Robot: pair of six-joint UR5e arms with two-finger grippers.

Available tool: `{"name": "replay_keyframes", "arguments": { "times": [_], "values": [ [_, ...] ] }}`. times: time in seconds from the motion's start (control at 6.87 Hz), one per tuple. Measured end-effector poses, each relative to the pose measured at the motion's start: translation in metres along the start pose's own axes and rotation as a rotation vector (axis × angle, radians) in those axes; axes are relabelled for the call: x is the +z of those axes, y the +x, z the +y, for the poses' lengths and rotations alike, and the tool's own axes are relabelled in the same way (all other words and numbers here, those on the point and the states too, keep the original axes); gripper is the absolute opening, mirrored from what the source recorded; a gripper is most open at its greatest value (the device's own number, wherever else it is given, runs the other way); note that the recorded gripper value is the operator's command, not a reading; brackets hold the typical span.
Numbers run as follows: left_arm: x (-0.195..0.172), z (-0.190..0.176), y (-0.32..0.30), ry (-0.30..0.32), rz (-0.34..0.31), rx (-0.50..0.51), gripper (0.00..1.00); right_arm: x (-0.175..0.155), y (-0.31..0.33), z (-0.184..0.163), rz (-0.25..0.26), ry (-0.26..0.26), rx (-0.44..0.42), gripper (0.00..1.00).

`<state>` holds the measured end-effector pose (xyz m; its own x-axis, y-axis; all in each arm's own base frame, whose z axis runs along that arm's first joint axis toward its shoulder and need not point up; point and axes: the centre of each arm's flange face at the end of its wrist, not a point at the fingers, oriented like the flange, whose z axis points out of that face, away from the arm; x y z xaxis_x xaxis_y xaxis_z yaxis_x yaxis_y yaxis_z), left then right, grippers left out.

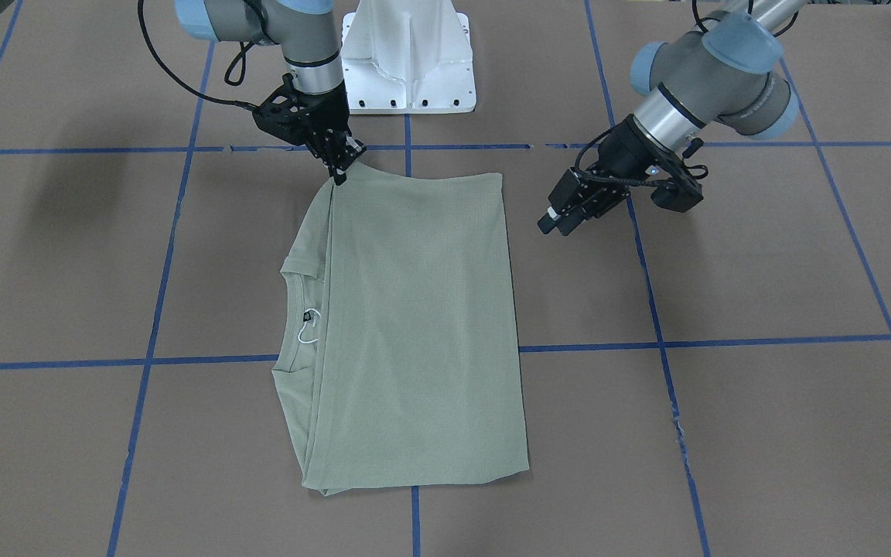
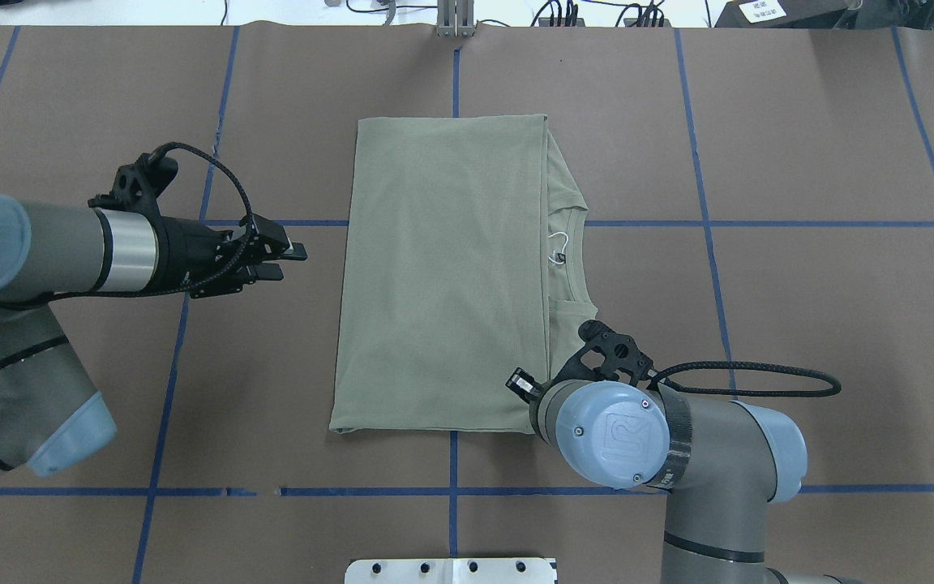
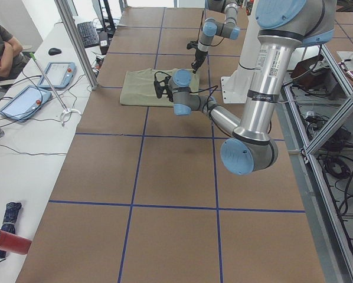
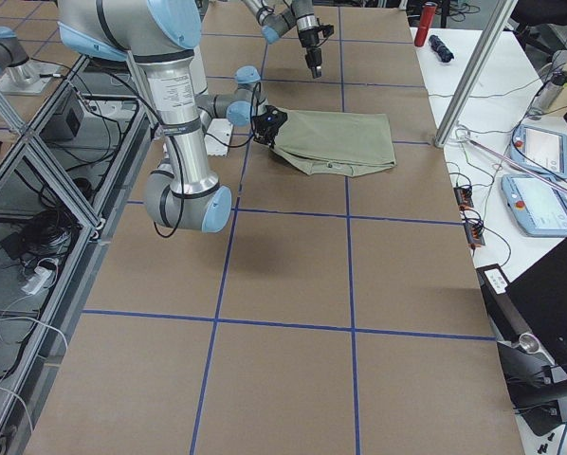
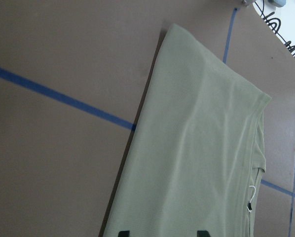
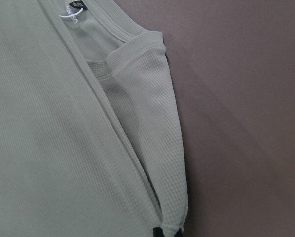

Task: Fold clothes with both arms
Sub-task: 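Bring the left gripper to the hem corner beside the right gripper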

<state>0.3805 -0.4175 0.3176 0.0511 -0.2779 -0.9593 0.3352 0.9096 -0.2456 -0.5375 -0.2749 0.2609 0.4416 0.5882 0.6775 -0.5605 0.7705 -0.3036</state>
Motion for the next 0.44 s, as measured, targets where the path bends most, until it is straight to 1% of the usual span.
{"name": "replay_keyframes", "arguments": {
  "times": [0.15,0.29,0.44],
  "values": [
    [0.003,0.020,-0.006,0.016,0.002,-0.031,0.57,-0.006,-0.002,0.001,-0.009,-0.010,0.001,0.00],
    [0.009,0.053,-0.022,0.040,-0.015,-0.073,0.57,-0.014,-0.004,0.000,-0.017,-0.026,0.004,0.00],
    [0.012,0.088,-0.038,0.054,-0.054,-0.103,0.57,-0.017,-0.005,-0.003,-0.018,-0.036,0.008,0.00]
  ]
}}
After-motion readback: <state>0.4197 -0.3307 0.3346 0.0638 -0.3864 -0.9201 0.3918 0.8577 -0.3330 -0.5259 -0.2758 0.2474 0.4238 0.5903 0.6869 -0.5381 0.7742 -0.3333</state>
